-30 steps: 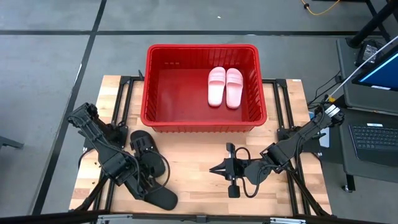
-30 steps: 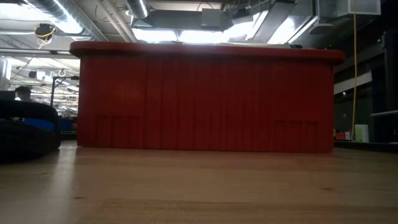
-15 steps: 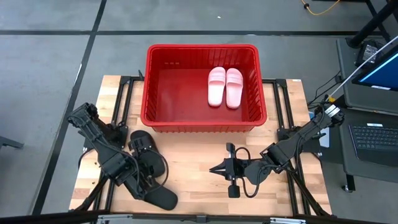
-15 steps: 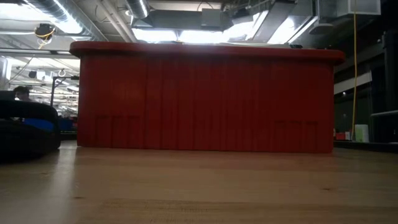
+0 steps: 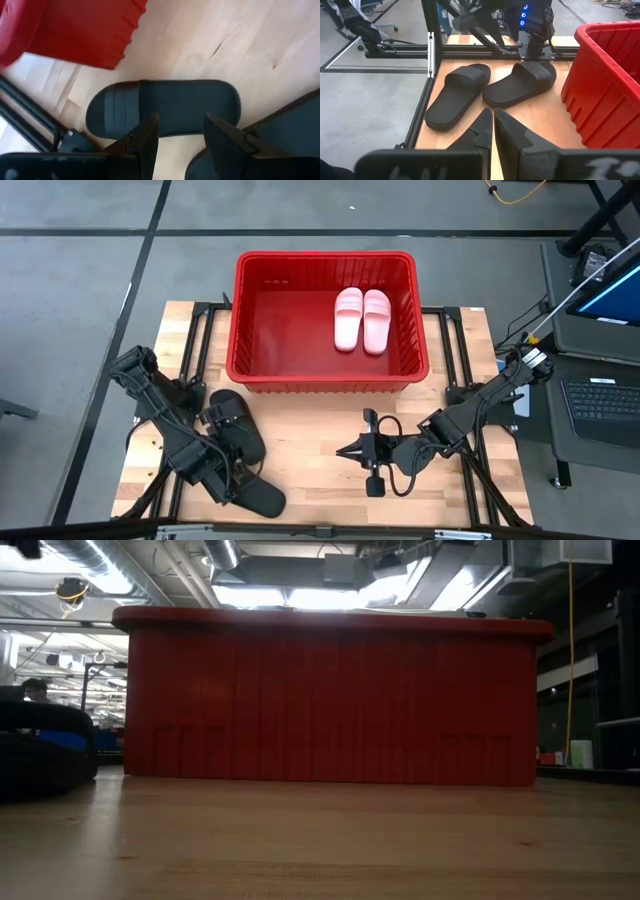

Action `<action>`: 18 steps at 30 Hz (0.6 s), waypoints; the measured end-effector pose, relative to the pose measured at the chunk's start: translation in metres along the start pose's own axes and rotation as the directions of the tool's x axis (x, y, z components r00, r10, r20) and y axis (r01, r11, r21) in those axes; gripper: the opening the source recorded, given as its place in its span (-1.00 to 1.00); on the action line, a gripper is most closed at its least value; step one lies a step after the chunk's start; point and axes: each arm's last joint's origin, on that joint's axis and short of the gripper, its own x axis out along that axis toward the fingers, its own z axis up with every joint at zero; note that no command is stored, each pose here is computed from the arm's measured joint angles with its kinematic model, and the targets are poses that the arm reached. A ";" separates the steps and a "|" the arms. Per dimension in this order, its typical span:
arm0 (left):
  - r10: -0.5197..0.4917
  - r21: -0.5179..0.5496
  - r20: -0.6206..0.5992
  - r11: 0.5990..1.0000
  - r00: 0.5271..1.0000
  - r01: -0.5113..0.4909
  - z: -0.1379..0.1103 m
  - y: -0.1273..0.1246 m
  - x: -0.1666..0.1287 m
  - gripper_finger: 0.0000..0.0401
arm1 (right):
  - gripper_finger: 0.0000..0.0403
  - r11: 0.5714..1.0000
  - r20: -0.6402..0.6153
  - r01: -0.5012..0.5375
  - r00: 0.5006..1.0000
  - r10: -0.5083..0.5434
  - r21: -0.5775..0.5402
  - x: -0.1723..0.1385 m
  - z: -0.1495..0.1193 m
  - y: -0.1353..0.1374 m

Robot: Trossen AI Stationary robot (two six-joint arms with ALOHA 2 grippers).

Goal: Pick and place slides into bin
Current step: Put the top black slide into the red bin

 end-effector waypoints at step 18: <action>0.069 -0.105 0.033 0.992 0.997 -0.065 -0.041 -0.002 0.015 -0.26 | -0.89 0.995 0.087 -0.104 0.991 0.104 -0.001 0.014 0.002 0.009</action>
